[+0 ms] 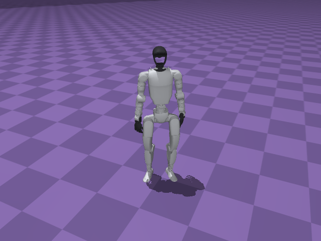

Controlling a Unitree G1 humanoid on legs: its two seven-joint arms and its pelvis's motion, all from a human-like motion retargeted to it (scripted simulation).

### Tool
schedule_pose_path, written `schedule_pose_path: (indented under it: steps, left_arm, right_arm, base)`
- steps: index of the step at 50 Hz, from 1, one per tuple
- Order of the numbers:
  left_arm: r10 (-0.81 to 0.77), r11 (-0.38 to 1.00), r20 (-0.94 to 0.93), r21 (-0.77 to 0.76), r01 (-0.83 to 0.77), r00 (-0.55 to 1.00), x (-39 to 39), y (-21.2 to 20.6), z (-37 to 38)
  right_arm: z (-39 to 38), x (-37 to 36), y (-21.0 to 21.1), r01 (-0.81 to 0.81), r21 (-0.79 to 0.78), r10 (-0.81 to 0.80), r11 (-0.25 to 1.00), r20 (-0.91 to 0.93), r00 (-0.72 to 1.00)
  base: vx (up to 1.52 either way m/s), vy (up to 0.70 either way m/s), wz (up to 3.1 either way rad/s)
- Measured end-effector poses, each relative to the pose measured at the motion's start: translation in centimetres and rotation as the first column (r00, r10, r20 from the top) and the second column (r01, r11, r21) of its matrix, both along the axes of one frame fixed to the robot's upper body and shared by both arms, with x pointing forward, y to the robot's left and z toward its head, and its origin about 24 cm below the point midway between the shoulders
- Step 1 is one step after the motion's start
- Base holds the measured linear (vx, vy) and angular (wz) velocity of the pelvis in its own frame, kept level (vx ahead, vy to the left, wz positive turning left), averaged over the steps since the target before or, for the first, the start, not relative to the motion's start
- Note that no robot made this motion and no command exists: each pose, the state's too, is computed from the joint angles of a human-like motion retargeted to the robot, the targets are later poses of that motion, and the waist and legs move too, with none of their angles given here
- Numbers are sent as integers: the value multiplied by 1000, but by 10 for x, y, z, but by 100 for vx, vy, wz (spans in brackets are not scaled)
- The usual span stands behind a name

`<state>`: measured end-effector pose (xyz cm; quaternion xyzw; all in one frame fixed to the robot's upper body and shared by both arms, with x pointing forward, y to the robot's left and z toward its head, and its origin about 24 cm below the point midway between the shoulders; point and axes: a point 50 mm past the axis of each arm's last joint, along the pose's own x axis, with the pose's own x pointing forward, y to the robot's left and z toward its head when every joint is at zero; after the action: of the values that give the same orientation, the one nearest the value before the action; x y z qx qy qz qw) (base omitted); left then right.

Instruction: Upper body actions

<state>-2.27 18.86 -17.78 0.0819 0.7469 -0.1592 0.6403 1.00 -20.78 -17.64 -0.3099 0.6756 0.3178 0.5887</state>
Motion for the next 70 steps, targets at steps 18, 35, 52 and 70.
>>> schedule_pose_path:
  steps: [18, 35, 52, 70]
  left_arm:
    - [2, 1000, 2, 1, -2, 1000, 0, 0, 0]
    - [4, 1000, -1, 2, -4, 1000, 0, 0, 0]
    - [5, 1000, -1, 2, -5, 1000, 0, -1, 0]
    - [10, 1000, 4, 5, -10, 1000, 1, -2, 0]
  right_arm:
    - [0, 0, 0, -6, 0, 6, 1000, 0, 1000]
    - [0, 0, 0, -13, 0, 13, 1000, -3, 1000]
    - [0, 0, 0, -20, -1, 20, 1000, -4, 1000]
    - [0, 1, -1, -28, -4, 28, 1000, -5, 1000]
  base:
    - [0, 0, 0]
    - [0, 0, 0]
    - [0, 0, 0]
    - [0, 0, 0]
